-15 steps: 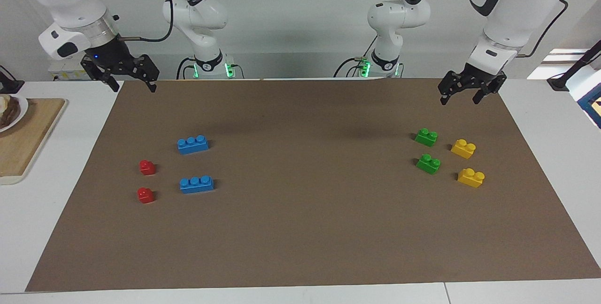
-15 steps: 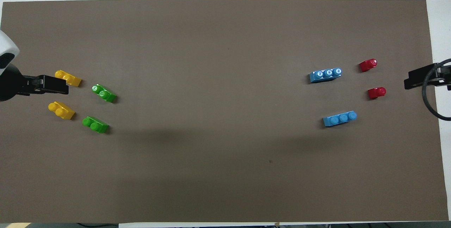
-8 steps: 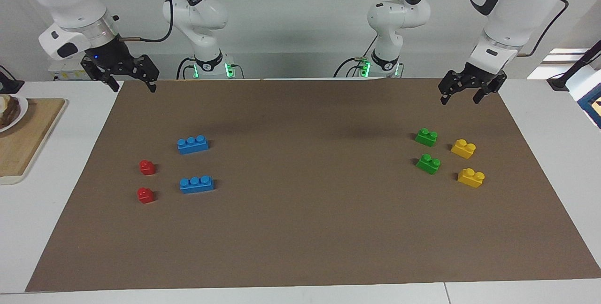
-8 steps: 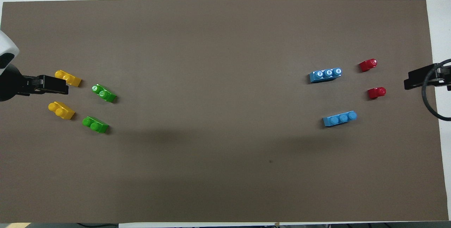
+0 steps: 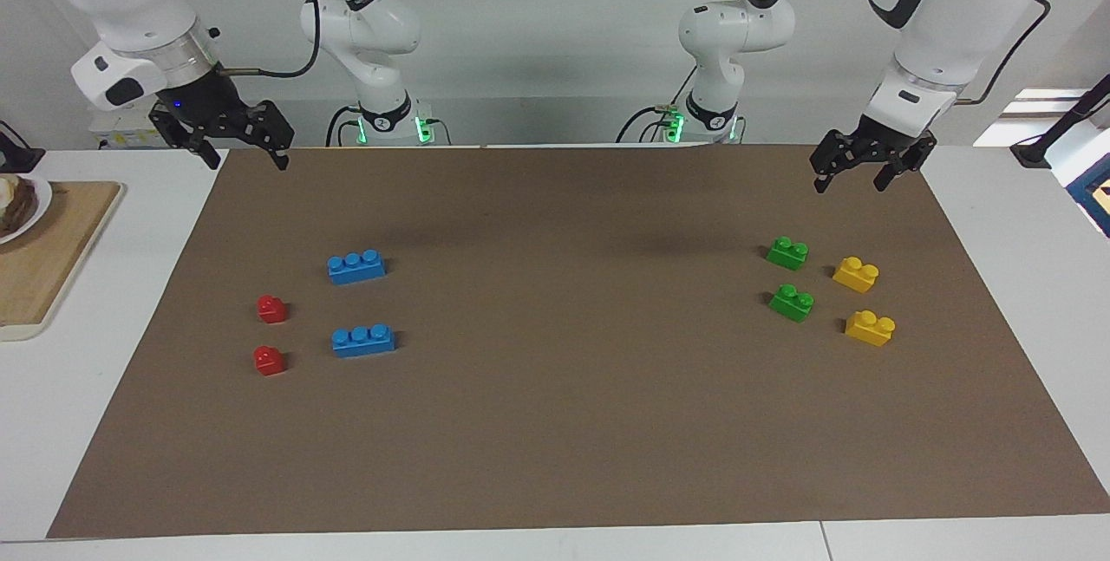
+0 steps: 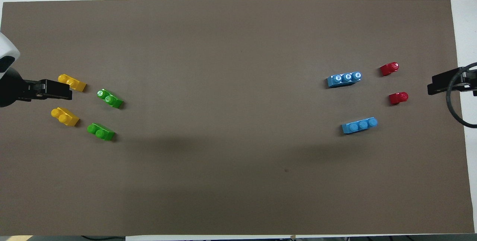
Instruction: Remove green block with left arm and hold with right
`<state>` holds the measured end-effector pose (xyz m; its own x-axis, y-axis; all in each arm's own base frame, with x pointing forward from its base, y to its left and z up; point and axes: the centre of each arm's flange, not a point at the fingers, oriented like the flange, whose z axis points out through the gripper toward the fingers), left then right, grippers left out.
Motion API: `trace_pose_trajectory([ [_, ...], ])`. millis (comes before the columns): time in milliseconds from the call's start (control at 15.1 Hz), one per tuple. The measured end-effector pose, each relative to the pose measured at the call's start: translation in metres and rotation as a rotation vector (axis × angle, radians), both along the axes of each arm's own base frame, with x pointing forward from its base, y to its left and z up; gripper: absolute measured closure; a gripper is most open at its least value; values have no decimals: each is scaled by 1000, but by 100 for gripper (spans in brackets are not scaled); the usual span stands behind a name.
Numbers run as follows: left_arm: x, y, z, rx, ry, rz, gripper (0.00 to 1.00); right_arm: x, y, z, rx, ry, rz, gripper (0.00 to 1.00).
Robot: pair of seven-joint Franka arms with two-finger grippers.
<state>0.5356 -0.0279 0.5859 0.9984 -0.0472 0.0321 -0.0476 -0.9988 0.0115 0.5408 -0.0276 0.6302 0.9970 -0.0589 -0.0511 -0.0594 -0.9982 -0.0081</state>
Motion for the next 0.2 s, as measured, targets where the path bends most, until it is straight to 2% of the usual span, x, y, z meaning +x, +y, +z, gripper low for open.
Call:
trace_pose_trajectory([
  [199, 0, 0, 0, 0, 0, 0, 0, 0, 0, 0, 0, 0, 0, 0],
])
